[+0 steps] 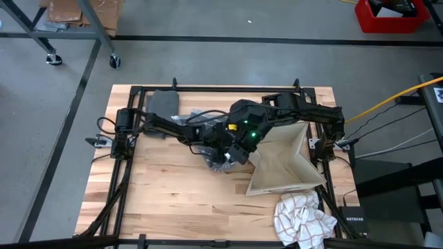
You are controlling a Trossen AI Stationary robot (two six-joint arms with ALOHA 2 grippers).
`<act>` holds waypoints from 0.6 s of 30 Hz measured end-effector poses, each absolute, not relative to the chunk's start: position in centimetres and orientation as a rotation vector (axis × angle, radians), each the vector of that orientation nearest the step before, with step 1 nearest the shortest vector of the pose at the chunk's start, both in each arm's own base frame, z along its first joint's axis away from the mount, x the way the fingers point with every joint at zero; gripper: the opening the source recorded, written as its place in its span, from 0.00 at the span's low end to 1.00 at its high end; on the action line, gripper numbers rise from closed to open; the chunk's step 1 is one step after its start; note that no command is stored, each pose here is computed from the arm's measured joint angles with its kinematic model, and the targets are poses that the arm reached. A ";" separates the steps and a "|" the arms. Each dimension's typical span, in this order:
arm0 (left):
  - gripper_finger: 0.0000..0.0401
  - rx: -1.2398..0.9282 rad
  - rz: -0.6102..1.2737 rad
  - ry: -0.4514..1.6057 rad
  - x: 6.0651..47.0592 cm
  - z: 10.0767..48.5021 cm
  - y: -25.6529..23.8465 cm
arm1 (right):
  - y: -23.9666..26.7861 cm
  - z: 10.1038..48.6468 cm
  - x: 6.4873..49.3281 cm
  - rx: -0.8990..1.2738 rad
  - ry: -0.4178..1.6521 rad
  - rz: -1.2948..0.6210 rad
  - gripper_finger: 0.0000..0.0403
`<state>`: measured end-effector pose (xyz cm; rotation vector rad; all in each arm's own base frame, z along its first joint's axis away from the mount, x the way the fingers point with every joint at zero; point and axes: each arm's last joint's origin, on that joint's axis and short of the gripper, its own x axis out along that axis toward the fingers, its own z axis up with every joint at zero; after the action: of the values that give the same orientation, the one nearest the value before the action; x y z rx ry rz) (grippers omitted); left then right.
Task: Fold towel
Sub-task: Fold the gray patterned towel
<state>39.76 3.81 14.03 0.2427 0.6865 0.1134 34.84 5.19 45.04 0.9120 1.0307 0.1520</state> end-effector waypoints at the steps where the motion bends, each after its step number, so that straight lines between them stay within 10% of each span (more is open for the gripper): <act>1: 0.46 0.239 0.118 0.681 39.8 13.9 3.8 | 5.2 45.0 34.8 0.912 1.031 0.152 0.00; 10: 0.04 0.310 0.140 0.725 39.5 13.9 3.9 | 5.1 45.0 34.9 0.877 1.008 0.112 0.00; 18: 0.01 0.393 0.141 0.721 37.9 18.3 4.2 | 3.5 45.4 34.1 0.759 0.966 0.027 0.00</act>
<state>37.86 4.20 18.34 0.3932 0.7212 0.1408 34.06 3.47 45.36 0.7594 0.9660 0.0266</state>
